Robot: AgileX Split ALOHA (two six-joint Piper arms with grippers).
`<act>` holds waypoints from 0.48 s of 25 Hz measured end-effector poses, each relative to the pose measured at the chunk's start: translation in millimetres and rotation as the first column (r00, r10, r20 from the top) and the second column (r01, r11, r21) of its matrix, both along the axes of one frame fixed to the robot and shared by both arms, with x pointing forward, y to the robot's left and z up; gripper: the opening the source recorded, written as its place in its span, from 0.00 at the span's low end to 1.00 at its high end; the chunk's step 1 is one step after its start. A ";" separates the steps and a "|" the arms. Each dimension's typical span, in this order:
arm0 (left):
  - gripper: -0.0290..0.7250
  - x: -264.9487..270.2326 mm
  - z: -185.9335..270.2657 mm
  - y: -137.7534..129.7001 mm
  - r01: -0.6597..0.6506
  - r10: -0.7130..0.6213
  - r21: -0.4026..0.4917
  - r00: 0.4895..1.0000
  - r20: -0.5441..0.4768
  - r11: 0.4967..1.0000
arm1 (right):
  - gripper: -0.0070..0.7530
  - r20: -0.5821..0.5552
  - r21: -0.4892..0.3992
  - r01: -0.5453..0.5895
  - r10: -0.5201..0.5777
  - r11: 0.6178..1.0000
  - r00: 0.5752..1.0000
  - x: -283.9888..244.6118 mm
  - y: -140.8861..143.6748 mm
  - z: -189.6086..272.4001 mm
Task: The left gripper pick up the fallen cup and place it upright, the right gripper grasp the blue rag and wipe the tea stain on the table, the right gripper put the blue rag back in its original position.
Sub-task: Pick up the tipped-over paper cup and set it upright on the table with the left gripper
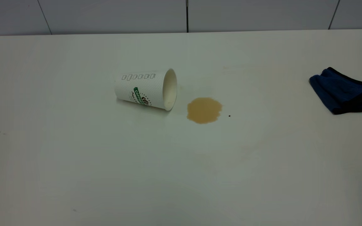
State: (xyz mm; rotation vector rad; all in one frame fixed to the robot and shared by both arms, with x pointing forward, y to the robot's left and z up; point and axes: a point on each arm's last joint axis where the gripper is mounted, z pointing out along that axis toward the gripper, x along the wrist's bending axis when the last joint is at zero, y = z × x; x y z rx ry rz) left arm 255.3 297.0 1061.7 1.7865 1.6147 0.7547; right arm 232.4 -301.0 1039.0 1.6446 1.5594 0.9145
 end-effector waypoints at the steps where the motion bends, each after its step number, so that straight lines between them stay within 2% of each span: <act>1: 0.36 10.8 4.1 0.6 -0.005 0.005 0.010 1.000 -0.026 1.000 | 0.75 0.000 0.000 0.000 0.000 1.000 1.000 0.0 0.0 0.0; 4: 0.36 49.1 20.5 0.8 -0.009 0.011 0.024 0.996 -0.083 1.000 | 0.75 0.000 0.000 0.000 0.000 1.000 1.000 0.0 0.0 0.0; 7: 0.42 94.2 40.5 -0.3 0.011 -0.006 0.042 0.995 -0.103 0.999 | 0.75 0.000 0.000 0.000 0.000 1.000 1.000 0.0 0.0 0.0; 9: 0.51 126.6 46.9 -1.2 0.030 -0.022 0.057 0.990 -0.138 0.998 | 0.75 0.000 0.000 0.000 0.000 1.000 1.000 0.0 0.0 0.0; 12: 0.71 173.3 51.3 -3.5 0.050 -0.036 0.064 0.979 -0.201 0.997 | 0.75 0.000 0.000 0.000 0.000 1.000 1.000 0.0 0.0 0.0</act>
